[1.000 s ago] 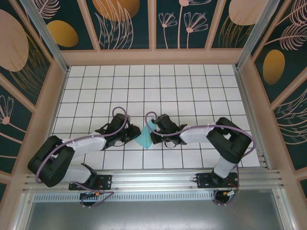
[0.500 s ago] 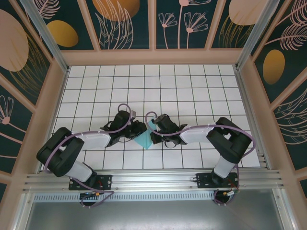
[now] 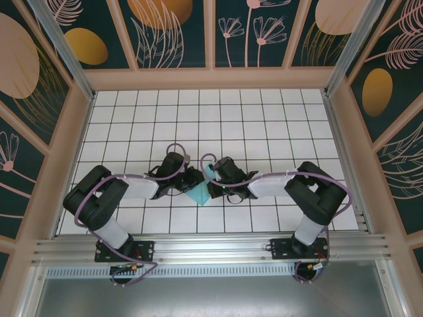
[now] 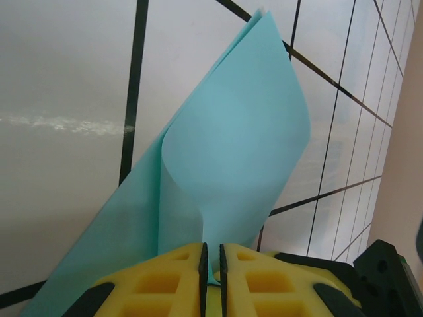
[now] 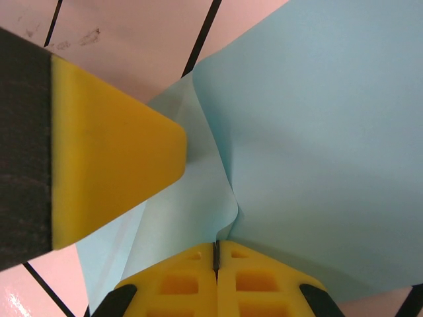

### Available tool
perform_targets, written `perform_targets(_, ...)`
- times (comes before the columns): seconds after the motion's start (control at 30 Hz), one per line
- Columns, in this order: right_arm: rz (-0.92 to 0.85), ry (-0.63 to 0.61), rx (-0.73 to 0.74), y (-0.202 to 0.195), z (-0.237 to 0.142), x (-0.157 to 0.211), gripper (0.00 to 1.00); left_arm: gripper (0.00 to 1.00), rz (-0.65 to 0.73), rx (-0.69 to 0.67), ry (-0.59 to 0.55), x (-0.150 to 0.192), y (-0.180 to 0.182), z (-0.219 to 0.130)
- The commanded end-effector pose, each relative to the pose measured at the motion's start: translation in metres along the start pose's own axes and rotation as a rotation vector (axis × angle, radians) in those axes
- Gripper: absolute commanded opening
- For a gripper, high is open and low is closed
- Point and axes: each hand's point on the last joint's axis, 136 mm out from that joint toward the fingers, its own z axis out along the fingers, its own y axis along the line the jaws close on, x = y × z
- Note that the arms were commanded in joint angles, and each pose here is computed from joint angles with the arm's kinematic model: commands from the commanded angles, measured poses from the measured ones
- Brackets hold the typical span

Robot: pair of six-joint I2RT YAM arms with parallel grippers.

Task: Fold a paper plane with a square sheet of paper (pick it up from the middle)
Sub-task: Fold the triangle a second time at the center of the table.

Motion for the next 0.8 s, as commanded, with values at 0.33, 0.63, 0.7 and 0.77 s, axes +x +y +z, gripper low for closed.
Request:
perform_targets(0.33, 0.033, 0.028, 0.023, -0.007, 0.005, 0.006, 0.01, 0.15, 0.017, -0.053, -0.028, -0.004, 0.018, 0.009)
perform_targets(0.63, 0.104, -0.078, 0.019, 0.005, -0.027, -0.025, 0.25, 0.15, 0.015, -0.066, -0.026, -0.002, 0.023, 0.01)
perform_targets(0.7, 0.131, -0.108, 0.003, 0.007, -0.038, -0.031, 0.29, 0.14, 0.017, -0.07, -0.02, -0.001, 0.024, 0.011)
perform_targets(0.77, 0.15, -0.129, -0.043, 0.015, -0.047, -0.034, 0.3, 0.14, 0.014, -0.064, -0.022, -0.001, 0.024, 0.01)
